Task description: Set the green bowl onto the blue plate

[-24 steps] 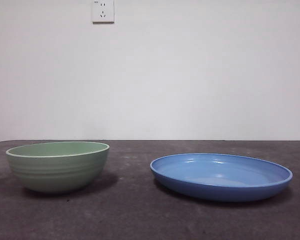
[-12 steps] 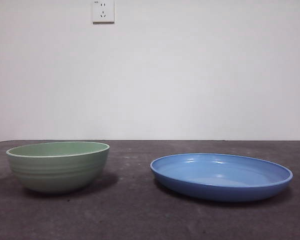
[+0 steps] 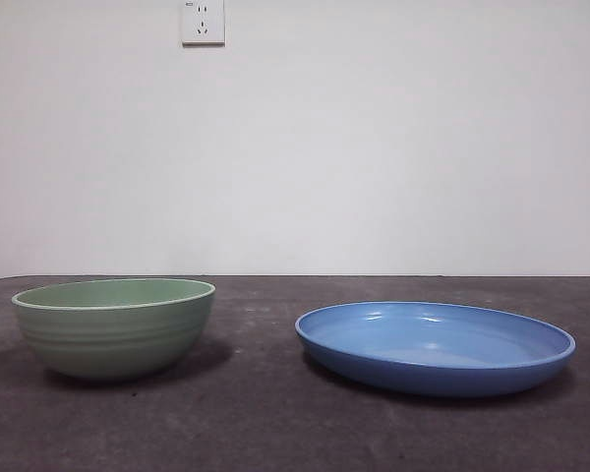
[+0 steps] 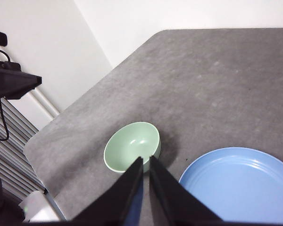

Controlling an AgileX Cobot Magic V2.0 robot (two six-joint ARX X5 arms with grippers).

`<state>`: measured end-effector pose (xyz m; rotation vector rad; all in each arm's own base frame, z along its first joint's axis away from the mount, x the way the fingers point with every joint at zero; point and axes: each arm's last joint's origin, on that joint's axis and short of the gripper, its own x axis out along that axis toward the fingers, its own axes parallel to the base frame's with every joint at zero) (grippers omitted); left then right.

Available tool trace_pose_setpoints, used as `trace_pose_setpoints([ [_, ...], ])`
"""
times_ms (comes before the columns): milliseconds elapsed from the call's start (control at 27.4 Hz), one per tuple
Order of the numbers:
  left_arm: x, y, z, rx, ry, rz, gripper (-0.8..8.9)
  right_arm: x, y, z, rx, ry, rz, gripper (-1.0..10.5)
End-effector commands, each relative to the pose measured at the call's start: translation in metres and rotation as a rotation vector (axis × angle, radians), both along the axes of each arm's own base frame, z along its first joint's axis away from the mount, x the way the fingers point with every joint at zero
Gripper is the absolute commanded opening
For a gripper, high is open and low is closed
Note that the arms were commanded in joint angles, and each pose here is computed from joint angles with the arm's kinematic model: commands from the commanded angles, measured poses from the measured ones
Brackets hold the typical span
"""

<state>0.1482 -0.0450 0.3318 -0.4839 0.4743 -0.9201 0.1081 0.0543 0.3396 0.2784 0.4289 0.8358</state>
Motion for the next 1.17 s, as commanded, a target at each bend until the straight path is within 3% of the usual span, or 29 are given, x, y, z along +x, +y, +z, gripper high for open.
trace_pose_setpoints([
  [36, 0.001, -0.001, 0.004, 0.010, -0.039, -0.013, 2.70, 0.000, 0.001, 0.004, -0.002, -0.022, 0.009, 0.2],
  [109, 0.001, -0.001, 0.004, 0.010, -0.038, -0.013, 4.53, 0.000, 0.001, 0.004, -0.002, -0.021, 0.009, 0.2],
  [219, 0.000, -0.001, 0.004, 0.011, -0.033, -0.013, 5.95, 0.000, 0.001, 0.004, -0.002, -0.021, 0.009, 1.4],
  [365, 0.000, 0.000, 0.003, 0.016, -0.022, -0.003, 6.32, 0.001, 0.001, 0.004, -0.003, -0.022, 0.003, 4.7],
  [437, 0.000, 0.000, 0.002, 0.016, -0.021, -0.002, 6.32, 0.001, 0.001, 0.004, -0.007, -0.022, -0.007, 5.6],
  [766, -0.001, 0.000, -0.001, 0.045, -0.011, -0.006, 6.31, 0.001, -0.002, -0.001, -0.051, 0.016, -0.092, 5.6],
  [1167, -0.003, 0.000, -0.008, 0.092, 0.018, -0.023, 6.26, 0.001, -0.002, -0.001, -0.050, 0.015, -0.090, 5.6],
])
